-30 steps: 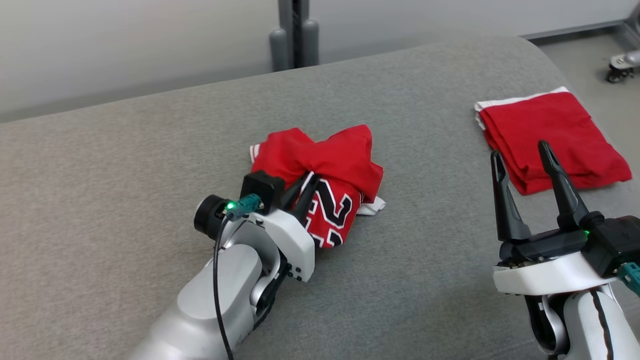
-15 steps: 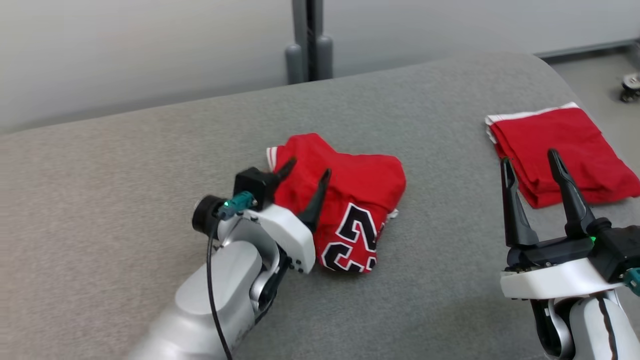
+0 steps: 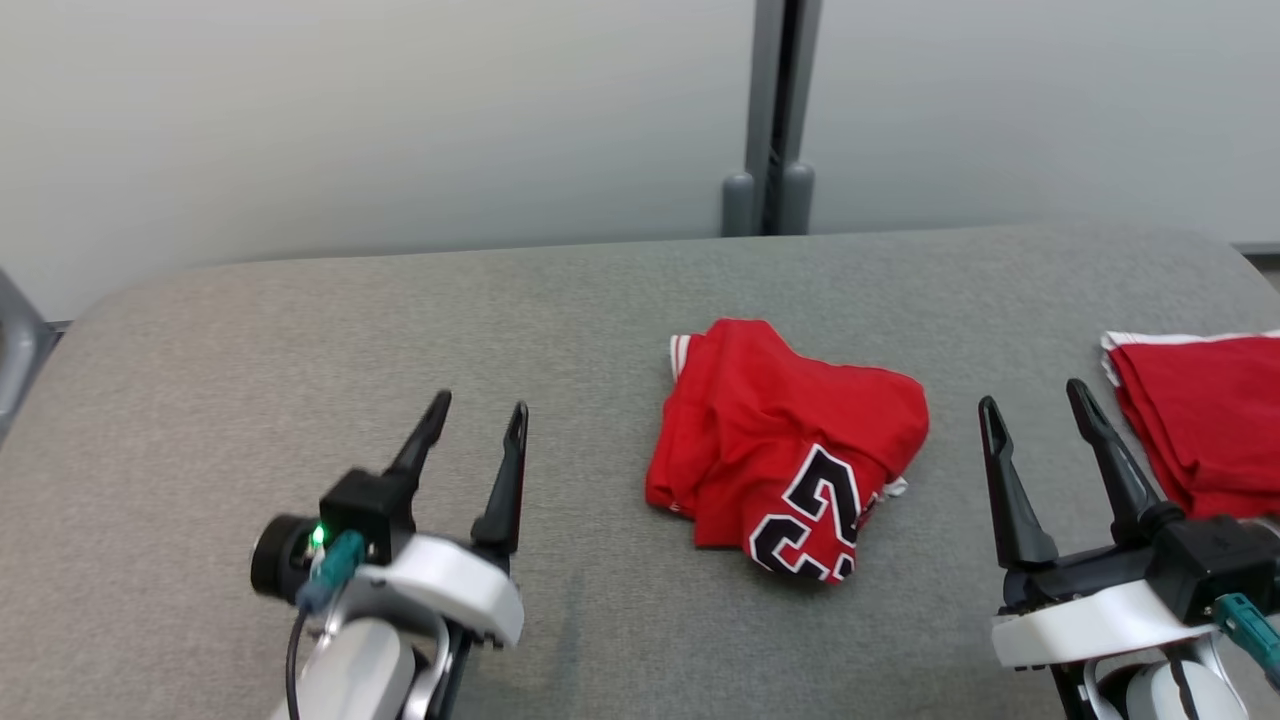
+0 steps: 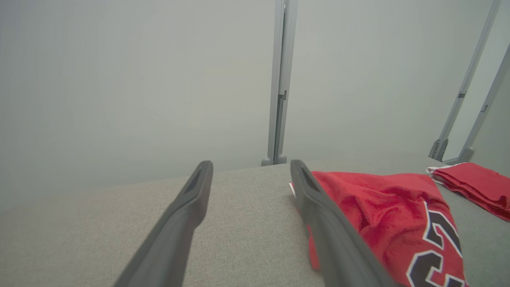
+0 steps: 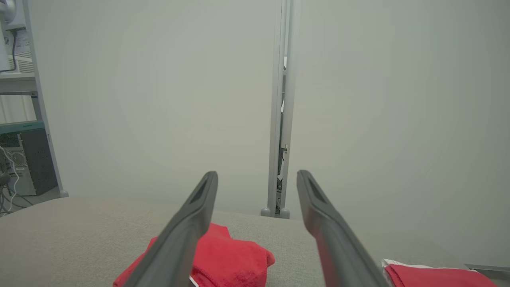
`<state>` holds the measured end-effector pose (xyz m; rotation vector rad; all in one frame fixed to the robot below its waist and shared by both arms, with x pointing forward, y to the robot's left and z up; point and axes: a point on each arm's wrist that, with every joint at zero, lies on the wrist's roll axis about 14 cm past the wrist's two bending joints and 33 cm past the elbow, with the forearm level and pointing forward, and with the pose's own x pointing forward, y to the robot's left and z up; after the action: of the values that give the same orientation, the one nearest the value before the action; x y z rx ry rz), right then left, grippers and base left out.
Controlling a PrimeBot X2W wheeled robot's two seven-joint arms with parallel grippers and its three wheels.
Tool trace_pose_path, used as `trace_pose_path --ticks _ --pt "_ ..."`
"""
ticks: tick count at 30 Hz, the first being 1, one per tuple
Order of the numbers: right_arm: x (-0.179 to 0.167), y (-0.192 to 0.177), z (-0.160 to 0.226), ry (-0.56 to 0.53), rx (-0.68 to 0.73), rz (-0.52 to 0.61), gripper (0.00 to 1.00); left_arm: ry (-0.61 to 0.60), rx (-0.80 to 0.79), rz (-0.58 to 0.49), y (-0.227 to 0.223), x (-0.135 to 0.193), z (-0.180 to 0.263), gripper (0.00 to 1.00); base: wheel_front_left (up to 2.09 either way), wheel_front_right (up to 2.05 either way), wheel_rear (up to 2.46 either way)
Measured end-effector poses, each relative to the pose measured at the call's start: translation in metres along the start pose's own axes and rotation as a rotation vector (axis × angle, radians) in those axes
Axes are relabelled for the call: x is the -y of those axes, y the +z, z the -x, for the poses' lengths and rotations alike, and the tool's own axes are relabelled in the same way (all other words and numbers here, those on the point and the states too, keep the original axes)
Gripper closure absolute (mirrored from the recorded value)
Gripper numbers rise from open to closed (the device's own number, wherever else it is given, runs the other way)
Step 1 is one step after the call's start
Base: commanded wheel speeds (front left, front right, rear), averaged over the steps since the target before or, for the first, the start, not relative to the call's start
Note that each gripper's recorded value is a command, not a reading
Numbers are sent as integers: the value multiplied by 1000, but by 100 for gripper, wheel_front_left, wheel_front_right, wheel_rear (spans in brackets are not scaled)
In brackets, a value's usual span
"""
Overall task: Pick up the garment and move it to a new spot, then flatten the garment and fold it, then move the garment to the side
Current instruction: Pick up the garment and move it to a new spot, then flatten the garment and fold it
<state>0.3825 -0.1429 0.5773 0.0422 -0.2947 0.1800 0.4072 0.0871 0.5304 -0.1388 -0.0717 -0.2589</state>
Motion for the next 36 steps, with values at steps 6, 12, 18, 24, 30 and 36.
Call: trace_pose_path --ticks 6,12,18,24,30,36 --pt "-15 -4 1 36 -12 -38 0 66 22 -2 -1 -12 34 0 0 0 0" --pt "-23 -5 4 56 -19 -59 0 118 59 13 5 -19 57 0 0 0 0" --pt "-27 -7 5 65 -23 -69 0 142 82 12 10 -25 65 0 0 0 0" --pt "-30 -8 5 72 -28 -76 0 132 90 0 12 -25 65 0 0 0 0" --pt "-29 -10 5 68 -34 -83 0 119 71 21 6 -20 64 0 0 0 0" --pt "-30 -26 4 74 -80 -71 0 113 50 35 -1 -17 63 0 0 0 0"
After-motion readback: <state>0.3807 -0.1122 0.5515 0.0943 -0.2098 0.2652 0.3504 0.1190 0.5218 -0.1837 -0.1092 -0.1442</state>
